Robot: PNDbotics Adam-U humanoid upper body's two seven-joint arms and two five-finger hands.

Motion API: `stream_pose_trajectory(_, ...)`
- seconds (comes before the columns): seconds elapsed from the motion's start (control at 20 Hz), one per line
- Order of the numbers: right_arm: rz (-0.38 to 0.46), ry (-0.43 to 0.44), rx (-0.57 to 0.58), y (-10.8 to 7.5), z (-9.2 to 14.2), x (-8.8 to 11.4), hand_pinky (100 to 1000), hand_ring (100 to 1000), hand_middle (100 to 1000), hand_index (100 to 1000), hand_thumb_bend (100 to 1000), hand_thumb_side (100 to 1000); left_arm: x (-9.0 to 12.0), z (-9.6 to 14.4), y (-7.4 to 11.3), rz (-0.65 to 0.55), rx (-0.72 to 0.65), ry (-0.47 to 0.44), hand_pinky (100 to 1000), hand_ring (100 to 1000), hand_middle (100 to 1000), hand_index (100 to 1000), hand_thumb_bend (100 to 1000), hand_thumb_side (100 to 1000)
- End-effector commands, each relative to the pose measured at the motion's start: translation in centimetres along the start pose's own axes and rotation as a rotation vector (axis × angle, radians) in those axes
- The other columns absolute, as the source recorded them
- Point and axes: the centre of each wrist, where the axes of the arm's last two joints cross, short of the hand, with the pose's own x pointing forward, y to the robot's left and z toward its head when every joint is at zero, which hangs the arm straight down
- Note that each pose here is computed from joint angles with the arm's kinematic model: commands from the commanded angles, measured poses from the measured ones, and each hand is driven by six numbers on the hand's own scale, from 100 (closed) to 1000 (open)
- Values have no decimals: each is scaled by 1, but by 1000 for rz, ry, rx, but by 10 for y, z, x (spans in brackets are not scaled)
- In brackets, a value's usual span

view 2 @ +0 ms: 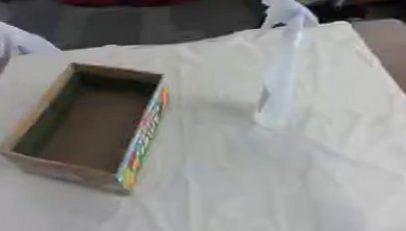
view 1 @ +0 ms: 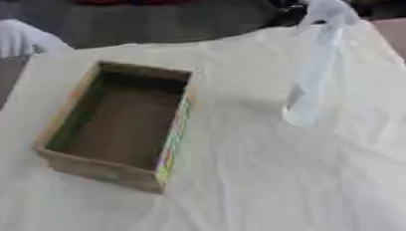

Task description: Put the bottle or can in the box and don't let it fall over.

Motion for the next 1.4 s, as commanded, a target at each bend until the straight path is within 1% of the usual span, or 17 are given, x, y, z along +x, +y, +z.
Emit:
stream_pose_trajectory(0.05,11,-37,-7,-5,-4,9,725,726,755,822,100,181,9,-4,4,-17,5,-34,846,602,679,721,100,750)
stream_pose_trajectory(0.4,9,-33,-1,-3,-4,9,729,732,762,828,100,190,9,-4,5,-16,7,-34,846,602,680,728,100,750)
stream_pose_trajectory(0.5,5,-37,15,-1,-7,12,732,738,771,837,100,201,9,-4,4,-16,4,-33,846,602,680,729,100,751)
stream_pose_trajectory(0.55,15,-42,40,0,-9,15,742,762,797,864,100,236,9,-5,4,-15,1,-33,846,602,680,731,100,751)
stream_pose_trajectory(0.6,30,-43,71,1,-12,18,752,777,813,877,100,239,9,-5,4,-14,-1,-33,846,602,680,731,100,750)
stream_pose_trajectory(0.7,84,-46,160,3,-20,28,756,782,817,880,100,232,10,-5,3,-13,-7,-33,845,602,680,731,100,750)
stream_pose_trajectory(0.85,167,-55,285,5,-34,46,766,792,823,886,100,263,10,-6,3,-13,-16,-32,845,601,680,731,100,752)
stream_pose_trajectory(1.1,276,-50,418,5,-52,73,773,796,823,885,100,290,11,-7,2,-17,-30,-31,845,601,679,731,100,753)
stream_pose_trajectory(1.15,298,-43,436,4,-55,75,775,798,824,884,100,305,11,-7,2,-18,-33,-31,845,600,679,731,100,754)
stream_pose_trajectory(1.2,317,-36,452,4,-58,76,778,801,823,885,100,295,11,-7,2,-19,-35,-31,844,600,679,731,100,754)
stream_pose_trajectory(1.25,335,-28,470,4,-61,77,779,802,827,886,100,326,11,-7,2,-20,-38,-31,844,600,679,731,100,754)
stream_pose_trajectory(1.4,383,-7,514,3,-70,76,782,806,830,888,100,380,12,-8,1,-21,-46,-32,844,600,679,731,100,754)
